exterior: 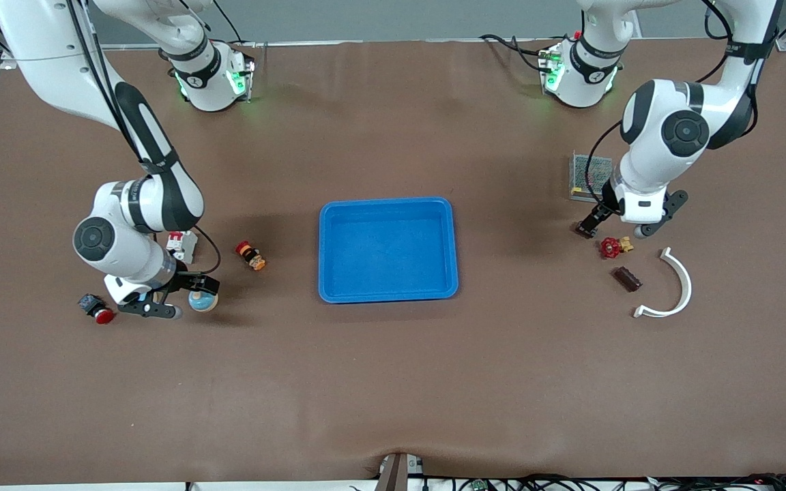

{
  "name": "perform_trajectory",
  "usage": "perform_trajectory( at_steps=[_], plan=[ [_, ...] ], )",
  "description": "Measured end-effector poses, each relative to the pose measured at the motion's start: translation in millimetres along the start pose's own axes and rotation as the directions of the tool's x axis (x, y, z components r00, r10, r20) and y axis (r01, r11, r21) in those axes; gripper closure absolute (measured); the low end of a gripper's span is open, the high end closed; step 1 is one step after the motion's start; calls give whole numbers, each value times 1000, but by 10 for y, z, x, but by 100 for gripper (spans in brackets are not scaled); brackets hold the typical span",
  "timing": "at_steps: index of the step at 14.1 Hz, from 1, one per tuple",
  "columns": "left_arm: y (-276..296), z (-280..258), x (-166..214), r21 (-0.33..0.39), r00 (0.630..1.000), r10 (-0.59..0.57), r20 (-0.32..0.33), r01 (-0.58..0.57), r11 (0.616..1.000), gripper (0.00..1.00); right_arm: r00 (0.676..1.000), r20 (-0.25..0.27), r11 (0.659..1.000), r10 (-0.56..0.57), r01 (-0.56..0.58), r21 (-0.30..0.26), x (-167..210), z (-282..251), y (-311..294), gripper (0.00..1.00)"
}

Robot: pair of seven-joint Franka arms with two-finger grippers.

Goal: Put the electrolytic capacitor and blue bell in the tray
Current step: 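Grasp the blue bell with the right gripper while the left gripper grasps a capacitor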

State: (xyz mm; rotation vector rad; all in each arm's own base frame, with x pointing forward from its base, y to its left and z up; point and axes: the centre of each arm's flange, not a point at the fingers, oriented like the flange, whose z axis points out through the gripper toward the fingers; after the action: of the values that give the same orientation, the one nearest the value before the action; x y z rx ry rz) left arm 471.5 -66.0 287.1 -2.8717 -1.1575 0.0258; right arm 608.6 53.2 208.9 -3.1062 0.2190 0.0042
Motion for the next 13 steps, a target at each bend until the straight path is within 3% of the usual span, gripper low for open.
perform_trajectory(
  at_steps=[4,13],
  plan=[
    [-180,316,264,-38,997,-71,7,71,997,13,1000,-7,1000,2,-2,0,3,130,11,0],
    [-166,715,141,-52,988,-150,36,151,987,28,1000,-24,1000,12,-12,-2,25,353,74,0]
  ],
)
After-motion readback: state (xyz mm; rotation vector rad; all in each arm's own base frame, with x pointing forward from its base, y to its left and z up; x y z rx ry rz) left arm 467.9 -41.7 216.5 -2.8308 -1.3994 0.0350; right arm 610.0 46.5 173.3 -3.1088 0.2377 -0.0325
